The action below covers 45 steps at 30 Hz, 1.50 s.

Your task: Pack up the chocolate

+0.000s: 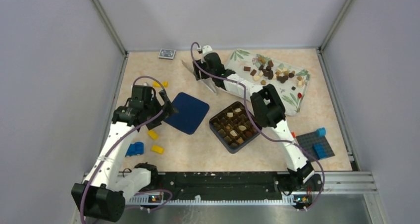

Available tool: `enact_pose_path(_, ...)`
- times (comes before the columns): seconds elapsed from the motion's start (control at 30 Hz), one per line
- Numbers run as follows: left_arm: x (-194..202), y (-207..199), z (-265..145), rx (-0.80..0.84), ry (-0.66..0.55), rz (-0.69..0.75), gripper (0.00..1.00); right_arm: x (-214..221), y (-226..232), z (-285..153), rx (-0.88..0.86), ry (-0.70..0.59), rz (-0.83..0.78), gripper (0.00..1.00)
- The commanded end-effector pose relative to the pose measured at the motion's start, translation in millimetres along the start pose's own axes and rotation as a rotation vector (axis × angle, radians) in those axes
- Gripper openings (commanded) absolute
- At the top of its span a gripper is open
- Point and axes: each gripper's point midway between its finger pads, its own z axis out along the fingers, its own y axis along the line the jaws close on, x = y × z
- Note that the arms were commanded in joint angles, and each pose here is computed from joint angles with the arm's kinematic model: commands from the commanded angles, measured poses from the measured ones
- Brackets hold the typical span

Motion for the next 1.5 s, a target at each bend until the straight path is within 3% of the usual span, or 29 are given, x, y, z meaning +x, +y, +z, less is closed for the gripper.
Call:
enact_pose_path(0.0, 1, 2, 9, -0.002, 0.010, -0.010, 0.99, -51, 18, -13, -0.044, -0.088, -0.007, 0.70)
enact_pose_path(0.13, 4, 8, 20, -0.028, 0.022, -0.013, 0.99, -56, 26, -31, -0.083, -0.057, 0.005, 0.81)
enact_pose_path(0.53, 15, 39, 73, -0.186, 0.068, -0.135, 0.99, -10, 64, -94, -0.280, 0.152, 0.138, 0.82)
enact_pose_path(0.93, 31, 45, 114, -0.170, 0.090, -0.271, 0.99, 57, 72, -96, -0.344, 0.370, 0.153, 0.82)
enact_pose_path(1.47, 42, 46, 140, -0.119, 0.106, -0.280, 0.99, 95, 94, -98, -0.443, 0.468, 0.224, 0.81)
